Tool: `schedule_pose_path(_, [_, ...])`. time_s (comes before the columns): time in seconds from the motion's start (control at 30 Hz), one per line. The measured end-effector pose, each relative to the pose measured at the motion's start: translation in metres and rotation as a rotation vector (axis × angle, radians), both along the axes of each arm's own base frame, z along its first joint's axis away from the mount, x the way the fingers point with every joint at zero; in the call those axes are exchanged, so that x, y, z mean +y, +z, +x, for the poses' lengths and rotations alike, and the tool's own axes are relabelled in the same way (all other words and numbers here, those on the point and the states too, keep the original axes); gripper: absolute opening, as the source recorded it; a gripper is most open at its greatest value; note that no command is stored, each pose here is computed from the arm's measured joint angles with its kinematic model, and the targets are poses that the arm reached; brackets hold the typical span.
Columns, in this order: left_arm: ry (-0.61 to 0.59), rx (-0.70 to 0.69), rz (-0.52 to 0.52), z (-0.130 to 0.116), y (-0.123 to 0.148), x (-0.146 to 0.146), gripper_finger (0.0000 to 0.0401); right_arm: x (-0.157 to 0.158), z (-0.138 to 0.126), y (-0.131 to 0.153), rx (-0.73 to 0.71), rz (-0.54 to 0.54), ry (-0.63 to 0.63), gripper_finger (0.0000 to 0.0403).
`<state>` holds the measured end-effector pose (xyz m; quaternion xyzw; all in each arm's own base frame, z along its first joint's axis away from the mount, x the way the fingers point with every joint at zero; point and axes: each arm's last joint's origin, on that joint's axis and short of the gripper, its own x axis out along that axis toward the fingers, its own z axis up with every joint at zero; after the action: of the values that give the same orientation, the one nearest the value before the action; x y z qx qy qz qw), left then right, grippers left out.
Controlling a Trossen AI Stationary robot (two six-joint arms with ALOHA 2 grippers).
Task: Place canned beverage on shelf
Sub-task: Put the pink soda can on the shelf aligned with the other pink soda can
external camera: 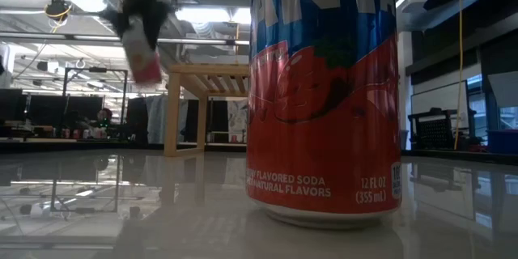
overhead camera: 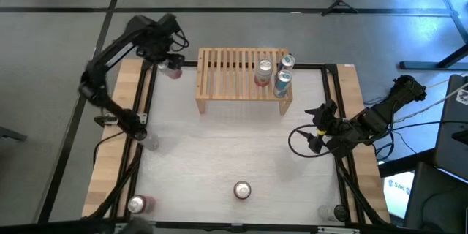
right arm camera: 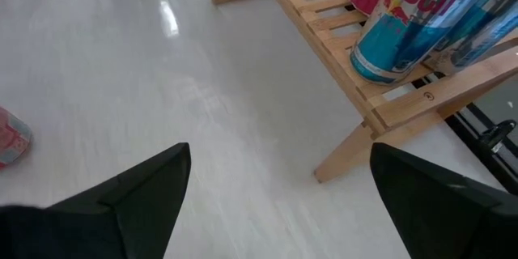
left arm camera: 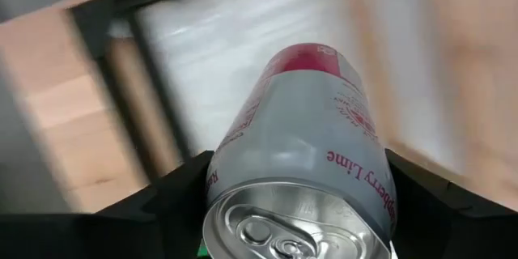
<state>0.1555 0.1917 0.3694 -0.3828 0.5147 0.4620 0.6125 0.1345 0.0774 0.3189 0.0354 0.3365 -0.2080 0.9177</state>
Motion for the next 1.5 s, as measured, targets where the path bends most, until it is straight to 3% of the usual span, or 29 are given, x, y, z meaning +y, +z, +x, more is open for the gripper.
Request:
schedule_pose_path(0.33, [-0.051,-0.332,0.113,-0.006,0.067,-0.097,0.0276,0.0,0.0,0.0,0.017,-0.031,0.03,0.0369])
schedule_pose_path(0.6, [-0.206,-0.567,0.132,0.028,0.091,-0.153,0.0276,0.001,0.0,0.0,0.036,-0.02,0.052,0.0369])
schedule_pose_path(0.77, [-0.272,-0.588,0.116,0.068,0.08,-0.188,0.0276,0.002,0.0,-0.001,0.058,-0.007,0.085,0.0369])
schedule_pose_path(1.0, [-0.379,-0.517,0.106,0.129,0.044,-0.238,0.0277,0.005,0.002,0.0,0.098,-0.01,0.201,0.0369])
schedule_pose_path(1.27, [-0.433,-0.542,0.096,0.197,0.0,-0.26,0.0277,0.01,0.008,-0.004,0.046,0.013,0.222,0.0369])
schedule_pose_path(1.5, [-0.472,-0.47,0.125,0.228,-0.028,-0.263,0.0277,0.02,0.016,-0.038,0.061,0.117,0.32,0.0369])
